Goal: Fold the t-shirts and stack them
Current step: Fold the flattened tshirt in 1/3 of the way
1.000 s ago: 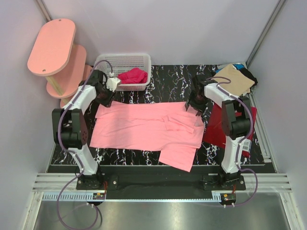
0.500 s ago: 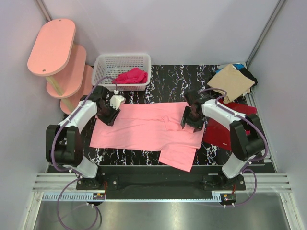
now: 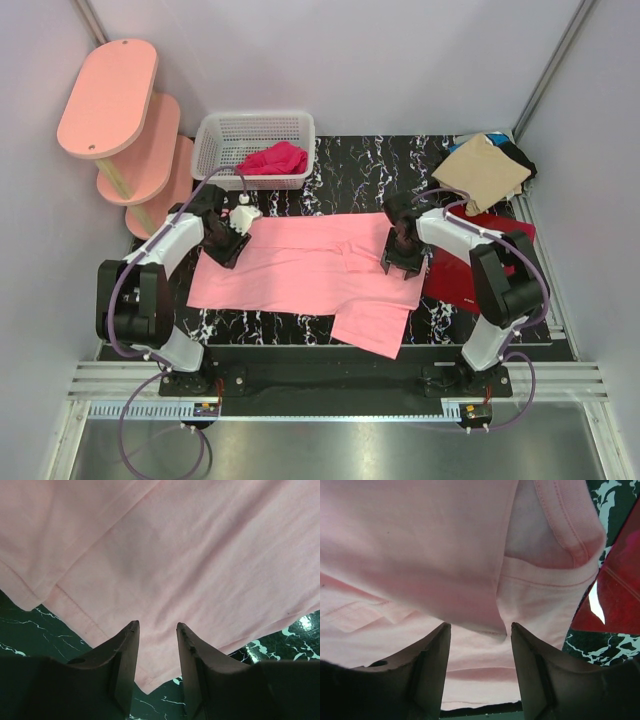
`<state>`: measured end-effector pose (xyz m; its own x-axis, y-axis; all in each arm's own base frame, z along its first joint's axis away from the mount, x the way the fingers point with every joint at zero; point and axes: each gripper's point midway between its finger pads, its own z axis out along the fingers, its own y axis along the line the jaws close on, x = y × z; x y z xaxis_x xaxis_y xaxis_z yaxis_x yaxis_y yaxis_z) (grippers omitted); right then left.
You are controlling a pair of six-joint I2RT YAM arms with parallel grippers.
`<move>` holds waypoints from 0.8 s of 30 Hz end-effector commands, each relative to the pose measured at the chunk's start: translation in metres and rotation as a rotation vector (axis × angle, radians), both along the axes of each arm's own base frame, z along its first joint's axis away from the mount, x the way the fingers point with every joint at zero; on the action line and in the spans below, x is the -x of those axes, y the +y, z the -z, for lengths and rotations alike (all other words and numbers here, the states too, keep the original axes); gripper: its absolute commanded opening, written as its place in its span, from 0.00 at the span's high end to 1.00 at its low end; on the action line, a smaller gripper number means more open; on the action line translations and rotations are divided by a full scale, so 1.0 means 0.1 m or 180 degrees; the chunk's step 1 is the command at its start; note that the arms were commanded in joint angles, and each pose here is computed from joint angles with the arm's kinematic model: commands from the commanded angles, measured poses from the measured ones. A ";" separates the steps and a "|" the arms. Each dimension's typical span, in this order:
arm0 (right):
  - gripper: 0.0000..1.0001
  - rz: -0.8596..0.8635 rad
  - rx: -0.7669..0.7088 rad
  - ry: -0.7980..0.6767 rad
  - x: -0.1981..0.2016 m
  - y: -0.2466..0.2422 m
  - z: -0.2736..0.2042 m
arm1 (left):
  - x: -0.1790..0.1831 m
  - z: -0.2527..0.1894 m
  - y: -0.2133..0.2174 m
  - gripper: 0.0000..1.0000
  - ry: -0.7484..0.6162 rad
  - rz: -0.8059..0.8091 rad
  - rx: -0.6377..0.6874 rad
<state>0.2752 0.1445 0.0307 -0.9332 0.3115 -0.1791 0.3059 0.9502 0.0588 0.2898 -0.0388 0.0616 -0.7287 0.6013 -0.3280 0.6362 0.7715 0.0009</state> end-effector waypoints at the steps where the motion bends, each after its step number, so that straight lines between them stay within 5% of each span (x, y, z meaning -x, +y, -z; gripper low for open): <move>1: 0.43 0.0064 0.0121 -0.0161 -0.19 -0.03 0.02 | -0.05 -0.10 0.03 0.59 -0.0213 0.0057 -0.0058; 13: 0.82 0.0049 0.0071 -0.0286 -0.23 -0.02 -0.12 | -0.03 0.19 0.18 0.60 -0.0131 0.0101 -0.0329; 24: 0.91 0.0052 -0.0106 -0.0298 -0.01 -0.02 -0.37 | 0.04 0.42 0.29 0.61 -0.0049 0.0115 -0.0523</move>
